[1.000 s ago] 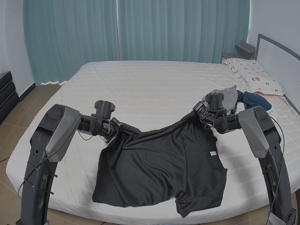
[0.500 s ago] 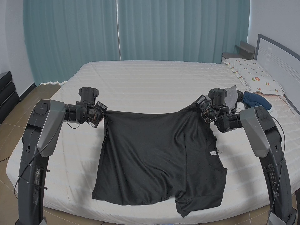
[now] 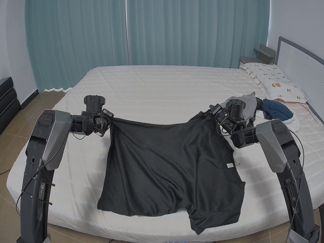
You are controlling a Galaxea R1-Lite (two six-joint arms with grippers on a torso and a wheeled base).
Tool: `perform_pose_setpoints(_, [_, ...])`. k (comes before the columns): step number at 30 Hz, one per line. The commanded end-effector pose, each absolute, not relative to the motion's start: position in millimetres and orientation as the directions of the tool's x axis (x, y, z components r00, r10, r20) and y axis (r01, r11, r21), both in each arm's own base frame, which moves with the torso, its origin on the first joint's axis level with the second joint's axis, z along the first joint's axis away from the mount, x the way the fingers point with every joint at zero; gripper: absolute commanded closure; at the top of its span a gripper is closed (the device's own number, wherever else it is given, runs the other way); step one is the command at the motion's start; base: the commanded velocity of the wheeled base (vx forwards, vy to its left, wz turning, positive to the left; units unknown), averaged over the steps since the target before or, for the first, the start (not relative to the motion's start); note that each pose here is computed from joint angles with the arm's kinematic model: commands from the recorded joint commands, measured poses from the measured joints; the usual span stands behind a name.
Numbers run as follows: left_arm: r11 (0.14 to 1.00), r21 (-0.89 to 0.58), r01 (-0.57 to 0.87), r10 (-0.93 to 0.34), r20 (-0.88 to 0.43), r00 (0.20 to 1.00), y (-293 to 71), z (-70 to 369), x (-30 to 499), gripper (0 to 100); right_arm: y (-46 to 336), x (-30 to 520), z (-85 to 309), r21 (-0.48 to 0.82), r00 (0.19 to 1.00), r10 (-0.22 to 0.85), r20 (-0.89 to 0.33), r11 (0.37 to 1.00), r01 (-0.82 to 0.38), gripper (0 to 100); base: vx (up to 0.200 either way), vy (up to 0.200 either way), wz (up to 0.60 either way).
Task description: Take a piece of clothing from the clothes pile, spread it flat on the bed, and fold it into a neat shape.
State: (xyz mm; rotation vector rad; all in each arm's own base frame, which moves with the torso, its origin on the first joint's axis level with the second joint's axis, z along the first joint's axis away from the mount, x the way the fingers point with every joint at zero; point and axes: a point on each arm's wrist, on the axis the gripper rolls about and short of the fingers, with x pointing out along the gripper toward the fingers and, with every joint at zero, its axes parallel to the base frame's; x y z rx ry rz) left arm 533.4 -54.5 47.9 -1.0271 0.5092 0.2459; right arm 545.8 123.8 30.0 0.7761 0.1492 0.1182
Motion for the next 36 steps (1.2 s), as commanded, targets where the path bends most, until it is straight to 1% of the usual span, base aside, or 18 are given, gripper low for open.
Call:
perform_pose_setpoints(1, [0.504,-0.749,-0.431,-0.040,-0.519,0.854,-55,45,533,0,127,545,21,0.696,0.980,0.163,-0.112,0.717,-0.040,0,0.000,0.000,0.00])
perform_pose_setpoints(2, [0.504,-0.749,-0.431,-0.040,-0.519,0.854,-55,45,533,0,127,545,21,0.696,0.980,0.163,-0.112,0.717,-0.040,0,0.000,0.000,0.00])
perform_pose_setpoints(3, [0.504,-0.746,-0.436,-0.040,-0.524,0.851,-55,44,533,0,125,542,23,0.674,0.977,0.160,-0.139,0.738,-0.025,0,0.000,0.000,0.00])
perform_pose_setpoints(4, [0.502,-0.744,-0.440,-0.038,-0.528,0.848,-54,44,532,0,123,540,25,0.669,0.977,0.158,-0.145,0.743,-0.021,0,0.000,0.000,0.00])
perform_pose_setpoints(9, [0.500,-0.729,-0.467,-0.045,-0.560,0.827,-44,47,522,0,115,524,37,0.662,0.969,0.158,-0.190,0.749,0.008,0,0.000,0.000,0.00])
perform_pose_setpoints(12, [0.495,-0.738,-0.459,-0.099,-0.573,0.814,-37,59,508,0,108,505,47,0.662,0.956,0.165,-0.241,0.748,0.038,0,0.000,0.000,0.00])
perform_pose_setpoints(13, [0.495,-0.738,-0.459,-0.099,-0.573,0.814,-37,59,508,0,108,505,47,0.662,0.956,0.165,-0.241,0.748,0.038,0,0.000,0.000,0.00])
perform_pose_setpoints(14, [0.487,-0.748,-0.451,-0.140,-0.577,0.805,-28,68,500,0,103,490,53,0.661,0.943,0.187,-0.276,0.749,0.045,0,0.000,0.000,0.00])
perform_pose_setpoints(15, [0.488,-0.749,-0.449,-0.148,-0.577,0.803,-28,69,499,0,102,488,54,0.662,0.941,0.191,-0.280,0.748,0.045,0,0.000,0.000,0.00])
perform_pose_setpoints(16, [0.503,-0.746,-0.437,-0.172,-0.581,0.795,-24,74,495,0,97,478,58,0.665,0.934,0.204,-0.293,0.746,0.045,0,0.000,0.000,0.00])
perform_pose_setpoints(20, [0.553,-0.704,-0.445,-0.180,-0.623,0.761,-19,79,483,0,93,459,64,0.690,0.925,0.239,-0.294,0.723,0.033,0,0.000,0.000,0.00])
perform_pose_setpoints(21, [0.577,-0.682,-0.449,-0.199,-0.650,0.733,-16,82,476,0,92,451,67,0.698,0.922,0.247,-0.297,0.715,0.033,0,0.000,0.000,0.00])
perform_pose_setpoints(24, [0.610,-0.661,-0.437,-0.266,-0.690,0.673,-17,83,466,0,89,438,68,0.698,0.911,0.258,-0.322,0.715,0.044,0,0.000,0.000,0.00])
perform_pose_setpoints(29, [0.610,-0.660,-0.439,-0.272,-0.695,0.666,-16,83,465,0,88,428,67,0.697,0.901,0.265,-0.344,0.714,0.056,0,0.000,0.000,0.00])
perform_pose_setpoints(33, [0.611,-0.650,-0.451,-0.280,-0.711,0.645,-15,81,455,0,86,417,67,0.709,0.891,0.268,-0.367,0.701,0.081,0,0.000,0.000,0.00])
perform_pose_setpoints(34, [0.610,-0.648,-0.456,-0.296,-0.720,0.627,-16,83,442,0,83,409,67,0.715,0.882,0.274,-0.384,0.692,0.096,0,0.000,0.000,0.00])
perform_pose_setpoints(36, [0.600,-0.669,-0.439,-0.339,-0.710,0.617,-18,94,424,0,79,401,66,0.710,0.876,0.267,-0.402,0.695,0.114,0,0.000,0.000,0.00])
